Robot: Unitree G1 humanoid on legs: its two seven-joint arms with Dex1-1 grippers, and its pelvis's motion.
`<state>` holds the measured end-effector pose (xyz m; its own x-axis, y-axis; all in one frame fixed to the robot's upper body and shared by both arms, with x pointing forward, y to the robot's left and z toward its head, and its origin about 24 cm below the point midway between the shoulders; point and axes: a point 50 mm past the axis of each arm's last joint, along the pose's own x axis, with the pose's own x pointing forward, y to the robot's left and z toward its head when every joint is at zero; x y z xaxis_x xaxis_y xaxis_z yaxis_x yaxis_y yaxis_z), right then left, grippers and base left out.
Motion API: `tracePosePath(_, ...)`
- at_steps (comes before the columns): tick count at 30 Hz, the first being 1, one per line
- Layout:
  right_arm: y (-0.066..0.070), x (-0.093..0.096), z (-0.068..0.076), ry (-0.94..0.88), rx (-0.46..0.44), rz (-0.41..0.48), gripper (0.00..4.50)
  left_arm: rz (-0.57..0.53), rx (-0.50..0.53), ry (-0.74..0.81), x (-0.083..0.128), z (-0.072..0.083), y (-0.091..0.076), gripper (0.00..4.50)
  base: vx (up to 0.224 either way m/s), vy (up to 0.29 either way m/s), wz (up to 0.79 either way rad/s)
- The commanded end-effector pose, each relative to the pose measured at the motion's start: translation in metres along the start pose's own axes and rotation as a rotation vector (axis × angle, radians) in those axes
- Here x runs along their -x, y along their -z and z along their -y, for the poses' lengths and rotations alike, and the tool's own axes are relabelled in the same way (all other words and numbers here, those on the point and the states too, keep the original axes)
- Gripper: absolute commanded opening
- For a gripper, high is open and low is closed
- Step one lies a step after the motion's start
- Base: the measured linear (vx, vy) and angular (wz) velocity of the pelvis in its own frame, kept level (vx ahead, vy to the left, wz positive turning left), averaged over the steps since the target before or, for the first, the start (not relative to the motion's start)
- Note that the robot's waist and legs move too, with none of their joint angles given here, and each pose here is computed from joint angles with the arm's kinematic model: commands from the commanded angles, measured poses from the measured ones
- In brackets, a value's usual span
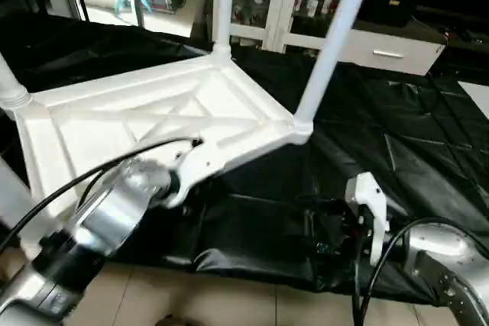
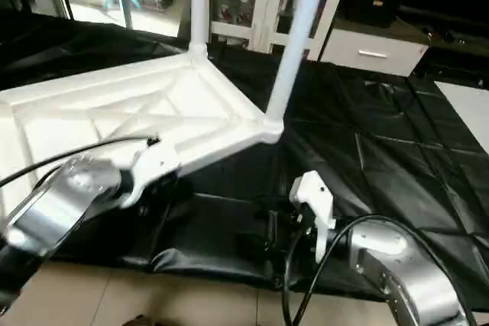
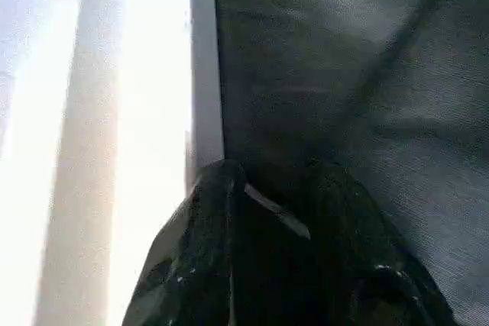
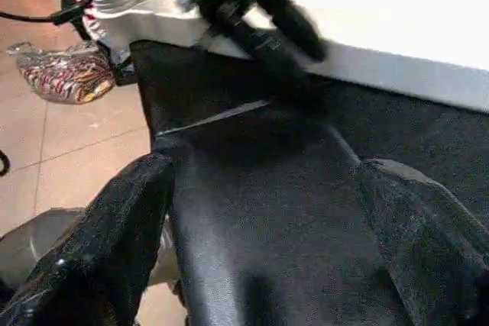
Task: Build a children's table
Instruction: Rotate table base
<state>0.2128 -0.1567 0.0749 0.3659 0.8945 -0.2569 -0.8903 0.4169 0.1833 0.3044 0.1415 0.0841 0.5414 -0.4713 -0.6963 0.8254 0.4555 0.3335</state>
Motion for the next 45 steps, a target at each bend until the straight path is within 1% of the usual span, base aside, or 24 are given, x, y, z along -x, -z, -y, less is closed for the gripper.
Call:
tracePosePath(1, -0.002, 0.002, 0.000, 0.023, 0.016, -0.009, 4.08, 0.003, -0.067, -0.105, -0.002, -0.018, -0.008, 1.61, 0.000, 0.000, 0.00)
tracePosePath(5, 0.000, 0.003, 0.001, 0.033, 0.020, -0.015, 4.08, 0.023, -0.075, -0.164, -0.013, -0.028, -0.013, 1.61, 0.000, 0.000, 0.00)
tracePosePath(12, 0.002, 0.002, 0.001, 0.033, 0.023, -0.026, 4.08, 0.015, -0.111, -0.221, -0.037, -0.031, -0.010, 1.61, 0.000, 0.000, 0.00)
tracePosePath(13, 0.002, 0.002, 0.001, 0.033, 0.023, -0.026, 4.08, 0.016, -0.111, -0.223, -0.037, -0.031, -0.010, 1.61, 0.000, 0.000, 0.00)
tracePosePath(14, 0.003, 0.002, 0.001, 0.038, 0.028, -0.029, 4.08, 0.049, -0.108, -0.267, -0.043, -0.033, -0.013, 1.61, 0.000, 0.000, 0.00)
tracePosePath(17, 0.003, 0.002, 0.001, 0.047, 0.034, -0.029, 4.08, 0.153, -0.090, -0.380, -0.047, -0.039, -0.026, 1.61, 0.000, 0.000, 0.00)
tracePosePath(18, 0.003, 0.002, 0.001, 0.047, 0.034, -0.029, 4.08, 0.155, -0.090, -0.382, -0.047, -0.039, -0.026, 1.61, 0.000, 0.000, 0.00)
tracePosePath(19, 0.004, 0.001, 0.002, 0.057, 0.035, -0.024, 4.08, 0.205, -0.077, -0.454, -0.049, -0.043, -0.031, 1.61, 0.000, 0.000, 0.00)
tracePosePath(21, 0.004, 0.000, 0.003, 0.063, 0.034, -0.021, 4.08, 0.215, -0.078, -0.483, -0.049, -0.045, -0.033, 1.61, 0.000, 0.000, 0.00)
tracePosePath(23, 0.004, -0.002, 0.004, 0.077, 0.033, -0.012, 4.08, 0.267, -0.051, -0.540, -0.048, -0.049, -0.040, 1.61, 0.000, 0.000, 0.00)
tracePosePath(24, 0.004, -0.002, 0.004, 0.079, 0.034, -0.011, 4.08, 0.277, -0.042, -0.540, -0.048, -0.049, -0.041, 1.61, 0.000, 0.000, 0.00)
tracePosePath(25, 0.002, -0.003, 0.006, 0.107, 0.038, 0.004, 4.08, 0.404, 0.069, -0.529, -0.044, -0.051, -0.059, 1.61, 0.000, 0.000, 0.00)
tracePosePath(26, 0.002, -0.003, 0.007, 0.109, 0.037, 0.006, 4.08, 0.416, 0.079, -0.527, -0.044, -0.051, -0.061, 1.61, 0.000, 0.000, 0.00)
tracePosePath(27, 0.002, -0.004, 0.007, 0.117, 0.039, 0.012, 4.08, 0.476, 0.121, -0.506, -0.042, -0.049, -0.068, 1.61, 0.000, 0.000, 0.00)
tracePosePath(28, 0.000, -0.004, 0.009, 0.129, 0.043, 0.024, 4.08, 0.556, 0.172, -0.456, -0.040, -0.045, -0.078, 1.61, 0.000, 0.000, 0.00)
tracePosePath(31, -0.003, -0.007, 0.010, 0.147, 0.041, 0.050, 4.08, 0.694, 0.251, -0.330, -0.031, -0.029, -0.093, 1.61, 0.000, 0.000, 0.00)
tracePosePath(32, -0.003, -0.007, 0.009, 0.149, 0.041, 0.054, 4.08, 0.694, 0.231, -0.304, -0.029, -0.024, -0.092, 1.61, 0.000, 0.000, 0.00)
tracePosePath(33, -0.004, -0.008, 0.009, 0.148, 0.042, 0.056, 4.08, 0.660, 0.194, -0.289, -0.027, -0.019, -0.086, 1.61, 0.000, 0.000, 0.00)
tracePosePath(35, -0.004, -0.007, 0.007, 0.148, 0.041, 0.058, 4.08, 0.534, 0.125, -0.270, -0.024, -0.012, -0.067, 1.61, 0.000, 0.000, 0.00)
tracePosePath(37, -0.003, -0.007, 0.006, 0.149, 0.036, 0.060, 4.08, 0.416, 0.112, -0.278, -0.021, -0.010, -0.050, 1.61, 0.000, 0.000, 0.00)
tracePosePath(38, -0.003, -0.008, 0.006, 0.150, 0.036, 0.060, 4.08, 0.390, 0.108, -0.279, -0.021, -0.010, -0.046, 1.61, 0.000, 0.000, 0.00)
tracePosePath(42, -0.002, -0.012, 0.005, 0.141, 0.030, 0.064, 4.08, 0.319, 0.064, -0.336, -0.017, -0.013, -0.033, 1.61, 0.000, 0.000, 0.00)
tracePosePath(44, -0.002, -0.015, 0.002, 0.132, 0.032, 0.064, 4.08, 0.347, 0.087, -0.271, -0.009, -0.003, -0.034, 1.61, 0.000, 0.000, 0.00)
tracePosePath(45, -0.002, -0.015, 0.002, 0.135, 0.033, 0.064, 4.08, 0.354, 0.094, -0.259, -0.007, 0.000, -0.034, 1.61, 0.000, 0.000, 0.00)
